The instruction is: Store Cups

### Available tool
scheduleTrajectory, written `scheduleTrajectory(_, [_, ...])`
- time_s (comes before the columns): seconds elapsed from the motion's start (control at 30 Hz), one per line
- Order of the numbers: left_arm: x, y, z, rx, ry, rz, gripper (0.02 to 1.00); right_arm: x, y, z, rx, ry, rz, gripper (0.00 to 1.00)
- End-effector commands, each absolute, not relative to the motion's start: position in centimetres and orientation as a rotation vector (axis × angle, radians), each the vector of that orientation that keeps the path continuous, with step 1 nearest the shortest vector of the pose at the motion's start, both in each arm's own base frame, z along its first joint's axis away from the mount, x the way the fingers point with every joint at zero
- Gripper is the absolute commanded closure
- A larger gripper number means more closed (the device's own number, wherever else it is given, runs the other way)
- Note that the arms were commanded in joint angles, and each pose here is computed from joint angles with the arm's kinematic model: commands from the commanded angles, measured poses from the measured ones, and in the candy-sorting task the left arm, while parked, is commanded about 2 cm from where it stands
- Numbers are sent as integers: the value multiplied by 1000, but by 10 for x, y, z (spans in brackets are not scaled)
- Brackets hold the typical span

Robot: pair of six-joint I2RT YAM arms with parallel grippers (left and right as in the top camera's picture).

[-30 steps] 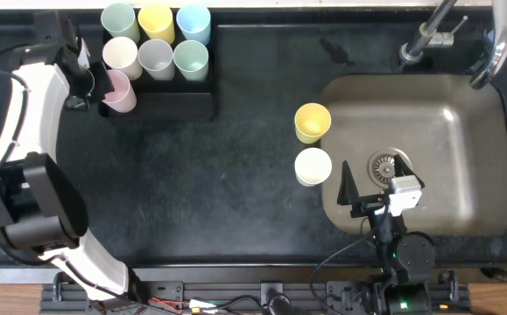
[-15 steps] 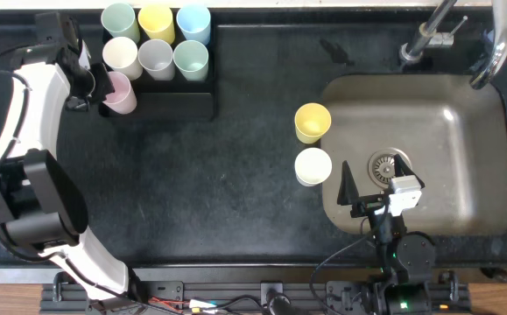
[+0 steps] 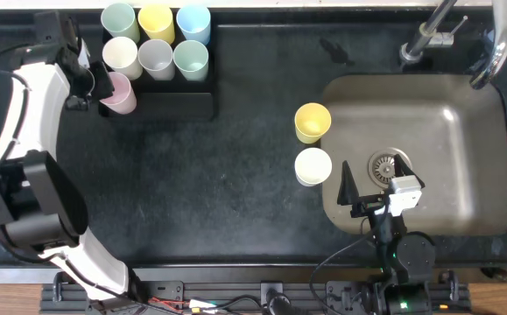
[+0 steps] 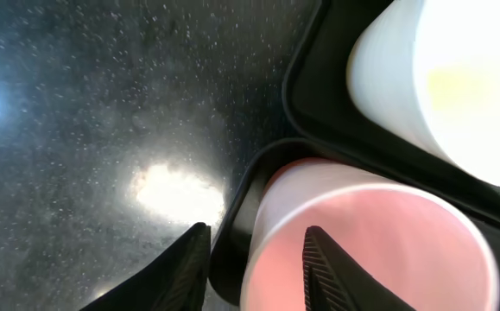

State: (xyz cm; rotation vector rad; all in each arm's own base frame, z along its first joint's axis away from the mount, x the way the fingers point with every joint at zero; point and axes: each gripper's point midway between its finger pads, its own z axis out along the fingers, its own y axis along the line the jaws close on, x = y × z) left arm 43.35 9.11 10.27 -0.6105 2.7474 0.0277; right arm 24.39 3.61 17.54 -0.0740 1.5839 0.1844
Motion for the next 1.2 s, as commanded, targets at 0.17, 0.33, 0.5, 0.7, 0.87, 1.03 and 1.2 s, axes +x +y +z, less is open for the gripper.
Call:
scheduleTrajectory(0.17, [424,84,200,-660,2503,64,452,244,34,172,-60,1583,182,7])
scheduleTrajectory(0.33, [415,47,248,-694,2426,21,255,244,34,172,-60,1583,182,7])
scheduleTrajectory(0.5, [426,-36,285,-544,2402,-79,183,244,34,172,-60,1582,182,7])
scheduleTrajectory(0.7, [437,-137,280,-371,2475,-215,165,244,34,172,-60,1583,182,7])
scheduleTrajectory(0.87, [424,-214,253,-269,2611,-354,163,244,34,172,-60,1582,182,5])
scheduleTrajectory(1.03, [395,-270,226,-169,2758,-507,172,244,34,172,-60,1582,182,5])
scheduleTrajectory(1.2, [360,-296,207,-166,2881,-499,165,244,34,172,-60,1582,182,5])
